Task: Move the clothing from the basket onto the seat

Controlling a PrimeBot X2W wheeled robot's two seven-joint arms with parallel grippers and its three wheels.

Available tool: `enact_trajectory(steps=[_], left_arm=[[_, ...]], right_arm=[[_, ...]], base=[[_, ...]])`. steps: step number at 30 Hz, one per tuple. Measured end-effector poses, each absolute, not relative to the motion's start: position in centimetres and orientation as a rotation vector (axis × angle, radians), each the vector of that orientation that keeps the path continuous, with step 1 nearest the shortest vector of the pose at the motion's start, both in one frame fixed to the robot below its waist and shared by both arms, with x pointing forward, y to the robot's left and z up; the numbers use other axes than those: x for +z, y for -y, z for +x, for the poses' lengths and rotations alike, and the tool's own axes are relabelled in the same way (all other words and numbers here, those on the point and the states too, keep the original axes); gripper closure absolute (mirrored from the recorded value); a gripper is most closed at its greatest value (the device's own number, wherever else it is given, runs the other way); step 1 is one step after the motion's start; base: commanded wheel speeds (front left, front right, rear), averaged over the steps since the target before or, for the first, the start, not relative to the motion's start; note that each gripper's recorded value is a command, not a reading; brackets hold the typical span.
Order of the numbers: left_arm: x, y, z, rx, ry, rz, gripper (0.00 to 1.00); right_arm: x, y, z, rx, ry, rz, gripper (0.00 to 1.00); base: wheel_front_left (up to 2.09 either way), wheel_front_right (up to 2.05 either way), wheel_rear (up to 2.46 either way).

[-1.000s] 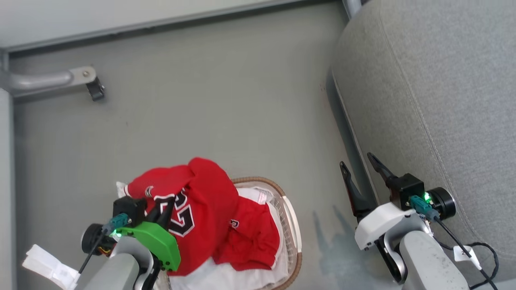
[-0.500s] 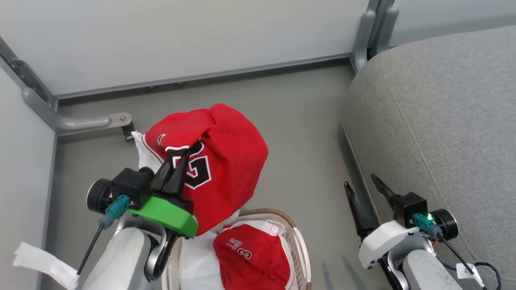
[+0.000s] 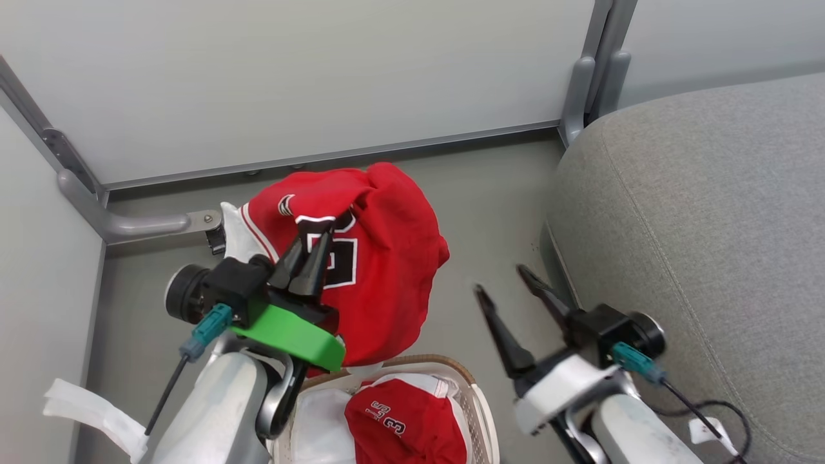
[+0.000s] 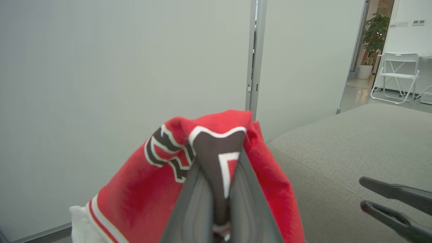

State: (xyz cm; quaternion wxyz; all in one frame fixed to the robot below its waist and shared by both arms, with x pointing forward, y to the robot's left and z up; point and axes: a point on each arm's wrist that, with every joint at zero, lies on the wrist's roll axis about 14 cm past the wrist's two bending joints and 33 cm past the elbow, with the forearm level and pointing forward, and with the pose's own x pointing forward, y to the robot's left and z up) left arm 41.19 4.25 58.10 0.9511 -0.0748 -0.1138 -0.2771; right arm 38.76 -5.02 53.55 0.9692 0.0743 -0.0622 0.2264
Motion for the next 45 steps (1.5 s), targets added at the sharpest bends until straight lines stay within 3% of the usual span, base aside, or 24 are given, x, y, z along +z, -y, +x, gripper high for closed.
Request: enact_trajectory(steps=[6,11,21,22,23,24,36,37,38,39,40,45], left_arm=[[57.3,-3.3,40.4,-0.588,0.206,-0.154,1.00],[57.2,-2.3,39.6,-0.617,0.198,-0.174,1.00],[57.9,0.2,37.3,-0.710,0.201,-0.197,1.00],[57.8,0.2,37.1,-0.714,0.200,-0.196,1.00],[57.8,0.2,36.9,-0.716,0.197,-0.197,1.00],[57.8,0.2,36.7,-0.718,0.196,-0.198,1.00],[58.2,-0.8,36.4,-0.694,0.206,-0.195,1.00],[58.2,-0.8,36.6,-0.691,0.208,-0.195,0.97],[58.3,-0.9,36.7,-0.689,0.209,-0.196,0.76],[58.2,-0.8,36.7,-0.691,0.208,-0.195,0.20],[58.0,-0.6,36.7,-0.695,0.205,-0.195,0.00],[57.2,0.4,37.0,-0.718,0.181,-0.199,0.00]], right_arm=[[58.2,-0.5,38.2,0.650,0.244,0.156,0.00],[58.2,-3.1,38.3,0.739,0.229,0.130,0.00],[56.7,-4.9,39.6,0.782,0.161,0.133,0.00],[56.3,-5.3,39.5,0.793,0.147,0.135,0.48],[55.9,-5.6,39.4,0.802,0.132,0.136,0.69],[55.6,-5.9,39.3,0.809,0.119,0.140,1.00],[55.3,-6.7,39.4,0.823,0.086,0.170,1.00],[55.4,-6.3,39.5,0.812,0.092,0.171,1.00],[55.5,-5.9,39.6,0.797,0.097,0.177,1.00],[55.6,-5.5,39.7,0.785,0.101,0.178,1.00],[55.8,-5.0,39.8,0.770,0.108,0.181,1.00],[56.7,-1.9,40.4,0.674,0.156,0.188,1.00]], base=[[0.00,0.00,0.00],[0.00,0.00,0.00],[0.00,0.00,0.00],[0.00,0.00,0.00],[0.00,0.00,0.00],[0.00,0.00,0.00],[0.00,0.00,0.00],[0.00,0.00,0.00],[0.00,0.00,0.00],[0.00,0.00,0.00],[0.00,0.00,0.00],[0.00,0.00,0.00]])
